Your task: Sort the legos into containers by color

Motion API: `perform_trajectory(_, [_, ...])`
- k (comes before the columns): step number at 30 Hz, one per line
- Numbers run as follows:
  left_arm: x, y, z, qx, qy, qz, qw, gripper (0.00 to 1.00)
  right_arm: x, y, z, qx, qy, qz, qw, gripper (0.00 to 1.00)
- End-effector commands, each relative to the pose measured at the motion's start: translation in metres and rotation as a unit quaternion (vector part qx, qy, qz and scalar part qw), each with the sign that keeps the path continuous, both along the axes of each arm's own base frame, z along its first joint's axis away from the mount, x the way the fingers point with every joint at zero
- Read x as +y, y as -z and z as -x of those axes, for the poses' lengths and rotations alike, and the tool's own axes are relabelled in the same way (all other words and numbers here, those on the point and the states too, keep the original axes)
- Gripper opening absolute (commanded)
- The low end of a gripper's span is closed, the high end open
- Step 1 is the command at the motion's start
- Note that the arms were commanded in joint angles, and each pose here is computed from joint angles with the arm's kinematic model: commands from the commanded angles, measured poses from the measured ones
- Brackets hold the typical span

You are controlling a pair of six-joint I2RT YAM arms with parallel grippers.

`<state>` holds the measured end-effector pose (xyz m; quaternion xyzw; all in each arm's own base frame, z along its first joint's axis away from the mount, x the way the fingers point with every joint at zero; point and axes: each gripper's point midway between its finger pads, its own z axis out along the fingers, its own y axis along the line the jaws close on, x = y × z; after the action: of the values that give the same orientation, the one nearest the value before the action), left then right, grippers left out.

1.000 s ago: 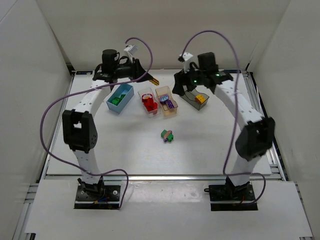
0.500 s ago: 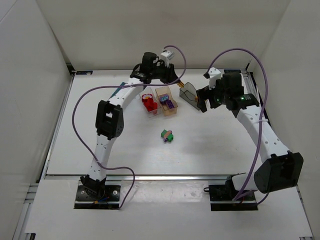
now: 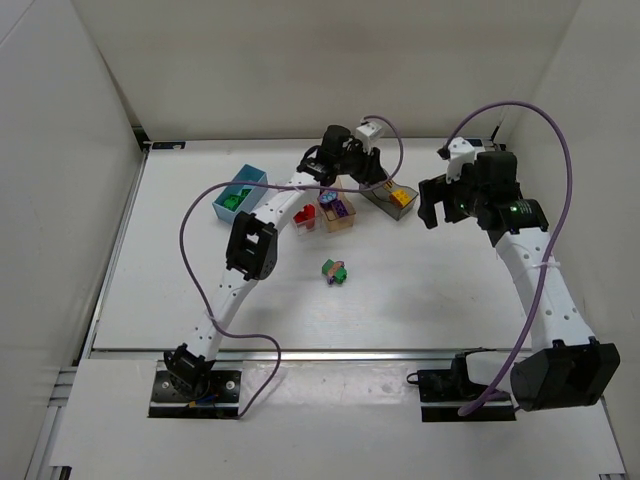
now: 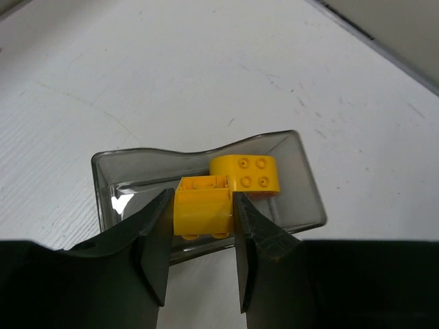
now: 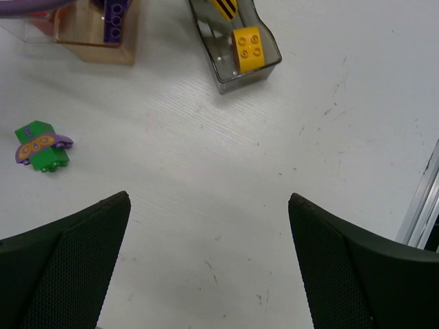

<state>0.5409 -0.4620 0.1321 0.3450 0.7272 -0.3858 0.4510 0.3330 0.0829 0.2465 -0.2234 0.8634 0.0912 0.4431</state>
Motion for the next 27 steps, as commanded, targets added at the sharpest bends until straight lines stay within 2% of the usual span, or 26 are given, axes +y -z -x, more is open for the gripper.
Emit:
perform_trajectory(1, [-0.001,-0.025,-0.011,-0.033,-0.024,0.01,0.999,0.29,-0.012,-0.011,0.01,0.002,0.019,-0.008,1.0,0.99])
perform_trajectory(2, [-0.002,-0.024,-0.012,-0.034,-0.025,0.011,0.999,0.34,-0.014,-0.011,0.01,0.004,0.021,-0.009,1.0,0.99])
perform_trajectory(3, [-0.001,-0.02,-0.015,-0.038,-0.032,0.007,0.999,0.46,-0.015,-0.011,0.012,0.006,0.023,-0.011,1.0,0.99])
perform_trajectory(4, [-0.002,-0.02,-0.016,-0.04,-0.034,0.007,0.999,0.53,-0.015,-0.011,0.013,0.009,0.022,-0.014,1.0,0.99])
perform_trajectory(5, [-0.002,-0.021,-0.017,-0.04,-0.038,0.01,0.998,0.67,-0.016,-0.01,0.013,0.012,0.023,-0.015,1.0,0.99])
perform_trajectory(8, [0.003,-0.039,-0.023,-0.054,-0.048,0.023,0.997,0.78,-0.009,-0.005,0.014,0.025,0.012,-0.028,0.999,0.99])
perform_trajectory(9, [0.001,-0.046,-0.021,-0.054,-0.043,0.031,0.997,0.8,-0.007,-0.003,0.015,0.03,0.006,-0.034,0.999,0.99])
perform_trajectory(14, [0.025,-0.151,-0.006,-0.079,-0.046,0.075,0.993,0.88,0.013,0.026,0.021,0.065,-0.074,-0.047,0.994,0.95])
perform_trajectory(15, [0.035,-0.167,-0.002,-0.067,-0.051,0.082,0.993,0.88,0.017,0.031,0.022,0.074,-0.088,-0.051,0.992,0.95])
perform_trajectory(16, [0.047,-0.205,0.012,-0.076,-0.048,0.094,0.992,0.93,0.027,0.035,0.022,0.084,-0.124,-0.062,0.987,0.94])
perform_trajectory(17, [0.065,-0.203,0.015,-0.049,-0.053,0.078,0.994,0.99,0.032,0.038,0.026,0.099,-0.139,-0.072,0.983,0.94])
perform_trajectory(18, [0.078,-0.209,0.02,-0.042,-0.057,0.071,0.995,0.99,0.039,0.038,0.027,0.105,-0.16,-0.079,0.978,0.94])
perform_trajectory(19, [0.094,-0.241,0.038,-0.051,-0.05,0.076,0.995,0.99,0.049,0.036,0.027,0.105,-0.181,-0.083,0.974,0.94])
perform_trajectory(20, [0.115,-0.224,0.044,-0.012,-0.044,0.057,0.997,0.99,0.056,0.044,0.025,0.118,-0.202,-0.083,0.969,0.93])
perform_trajectory(21, [0.13,-0.225,0.049,0.0,-0.043,0.051,0.998,1.0,0.062,0.048,0.026,0.122,-0.218,-0.077,0.965,0.92])
perform_trajectory(22, [0.146,-0.247,0.066,-0.008,-0.036,0.056,0.998,0.99,0.076,0.056,0.027,0.131,-0.243,-0.064,0.959,0.92])
perform_trajectory(23, [0.159,-0.241,0.076,0.013,-0.026,0.05,0.998,0.99,0.082,0.061,0.027,0.127,-0.263,-0.048,0.955,0.92])
perform_trajectory(24, [0.179,-0.214,0.077,0.046,-0.04,0.029,0.998,0.99,0.097,0.063,0.034,0.131,-0.292,-0.037,0.947,0.92])
perform_trajectory(25, [0.189,-0.208,0.085,0.036,-0.036,0.01,0.999,0.99,0.104,0.075,0.035,0.151,-0.308,-0.029,0.939,0.92])
perform_trajectory(26, [0.203,-0.211,0.101,0.051,-0.049,-0.005,0.997,0.99,0.11,0.081,0.037,0.158,-0.322,-0.016,0.933,0.93])
perform_trajectory(27, [0.221,-0.193,0.1,0.086,-0.085,-0.022,0.992,0.99,0.125,0.079,0.04,0.159,-0.344,-0.007,0.925,0.93])
